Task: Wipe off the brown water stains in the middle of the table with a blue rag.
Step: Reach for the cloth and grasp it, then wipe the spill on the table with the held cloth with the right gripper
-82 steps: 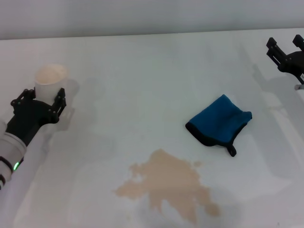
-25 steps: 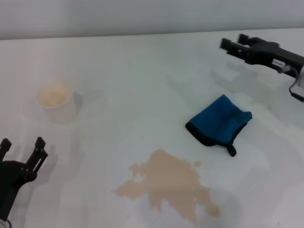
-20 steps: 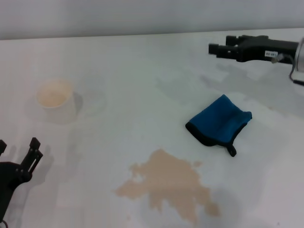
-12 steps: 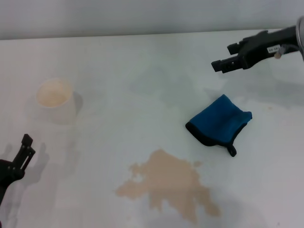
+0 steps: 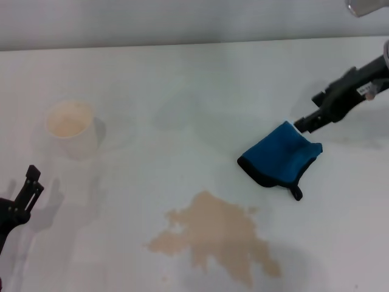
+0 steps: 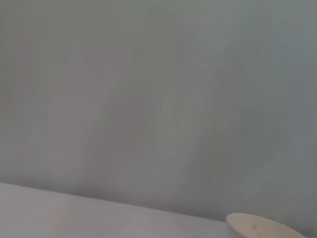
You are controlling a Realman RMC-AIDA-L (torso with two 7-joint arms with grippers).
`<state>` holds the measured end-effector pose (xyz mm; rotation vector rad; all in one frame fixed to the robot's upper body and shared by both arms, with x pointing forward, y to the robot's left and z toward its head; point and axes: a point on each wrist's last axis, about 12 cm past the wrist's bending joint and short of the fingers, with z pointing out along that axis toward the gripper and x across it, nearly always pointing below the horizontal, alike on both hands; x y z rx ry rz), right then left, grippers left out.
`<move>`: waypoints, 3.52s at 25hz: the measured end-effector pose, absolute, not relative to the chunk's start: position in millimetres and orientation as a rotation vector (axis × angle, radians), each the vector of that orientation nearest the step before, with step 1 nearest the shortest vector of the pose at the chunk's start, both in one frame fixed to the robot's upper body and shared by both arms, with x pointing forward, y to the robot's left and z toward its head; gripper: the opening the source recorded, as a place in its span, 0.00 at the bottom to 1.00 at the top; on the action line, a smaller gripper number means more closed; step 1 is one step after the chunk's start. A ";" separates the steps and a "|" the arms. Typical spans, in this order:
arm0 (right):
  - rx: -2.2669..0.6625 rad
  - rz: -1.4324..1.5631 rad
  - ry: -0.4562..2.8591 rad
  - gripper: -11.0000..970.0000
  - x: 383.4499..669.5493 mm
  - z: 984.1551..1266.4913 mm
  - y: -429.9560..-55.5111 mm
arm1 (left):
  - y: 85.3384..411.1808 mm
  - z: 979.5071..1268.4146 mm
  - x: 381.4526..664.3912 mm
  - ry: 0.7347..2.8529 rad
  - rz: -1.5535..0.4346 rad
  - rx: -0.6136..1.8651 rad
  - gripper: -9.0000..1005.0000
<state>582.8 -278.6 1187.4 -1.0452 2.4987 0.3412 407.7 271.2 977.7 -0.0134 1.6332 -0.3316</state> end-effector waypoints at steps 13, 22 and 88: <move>-0.419 0.652 2.873 0.80 569.0 1136.3 -274.0 | 267.6 987.2 418.6 1.566 -0.353 0.008 0.89; -0.279 0.639 2.887 0.80 573.2 1117.4 -275.4 | 270.3 988.5 422.3 1.559 -0.344 0.026 0.89; -0.584 0.394 2.869 0.08 575.5 1099.0 -216.7 | 287.7 993.5 426.5 1.527 -0.351 0.037 0.89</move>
